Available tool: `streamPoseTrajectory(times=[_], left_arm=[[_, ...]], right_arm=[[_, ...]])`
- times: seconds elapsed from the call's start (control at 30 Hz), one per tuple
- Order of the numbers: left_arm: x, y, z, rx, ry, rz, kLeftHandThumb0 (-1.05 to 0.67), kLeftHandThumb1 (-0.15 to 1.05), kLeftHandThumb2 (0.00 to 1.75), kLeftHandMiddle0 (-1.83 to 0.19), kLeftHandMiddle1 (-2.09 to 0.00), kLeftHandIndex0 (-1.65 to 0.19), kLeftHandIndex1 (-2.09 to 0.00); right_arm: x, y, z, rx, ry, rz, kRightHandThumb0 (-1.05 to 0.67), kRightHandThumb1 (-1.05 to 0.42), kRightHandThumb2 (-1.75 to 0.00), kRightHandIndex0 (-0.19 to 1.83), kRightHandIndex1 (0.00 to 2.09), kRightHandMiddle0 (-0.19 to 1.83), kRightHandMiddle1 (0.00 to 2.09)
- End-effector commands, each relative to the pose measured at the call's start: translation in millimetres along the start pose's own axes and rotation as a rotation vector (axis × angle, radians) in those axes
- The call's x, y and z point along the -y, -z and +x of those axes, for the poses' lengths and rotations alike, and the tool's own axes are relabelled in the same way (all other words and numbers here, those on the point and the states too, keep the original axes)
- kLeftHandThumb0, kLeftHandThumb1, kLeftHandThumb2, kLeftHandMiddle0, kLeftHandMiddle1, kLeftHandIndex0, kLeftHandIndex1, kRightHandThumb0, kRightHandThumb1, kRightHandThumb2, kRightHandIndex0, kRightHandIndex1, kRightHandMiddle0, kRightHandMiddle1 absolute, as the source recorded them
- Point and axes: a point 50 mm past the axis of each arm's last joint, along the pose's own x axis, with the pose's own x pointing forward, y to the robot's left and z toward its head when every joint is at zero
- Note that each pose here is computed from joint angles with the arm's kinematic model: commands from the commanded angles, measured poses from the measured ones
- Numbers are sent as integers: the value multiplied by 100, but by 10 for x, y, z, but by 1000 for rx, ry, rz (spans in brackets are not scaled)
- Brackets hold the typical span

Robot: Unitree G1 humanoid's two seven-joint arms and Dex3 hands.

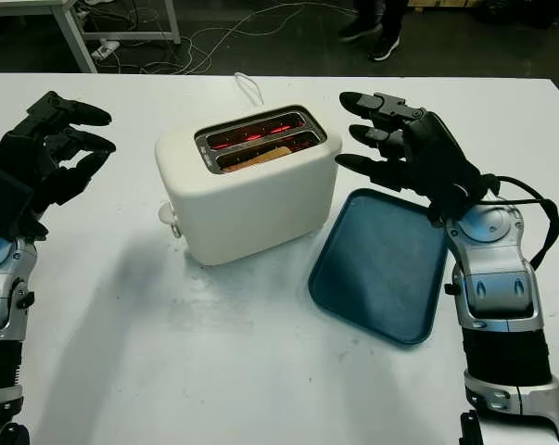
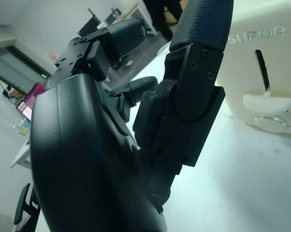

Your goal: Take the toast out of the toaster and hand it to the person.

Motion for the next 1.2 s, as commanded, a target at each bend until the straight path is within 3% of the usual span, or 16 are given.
streamPoseTrajectory(times=[0.0,0.53,1.17], left_arm=[[8,-30,20,20,2,8,-105,92,16,-26,-137,-29,-124],[50,-34,15,38,-14,-23,-105,92,15,-27,-135,-33,-119],[40,-5,-18,21,-9,-19,-105,92,15,-27,-134,-33,-118]], right_arm=[[3,-10,4,17,4,-7,-36,-91,0,48,8,48,1],[53,-54,-38,15,14,-24,-26,-92,-2,48,9,47,0],[-2,1,-58,8,17,-1,-29,-92,-1,47,9,47,0]])
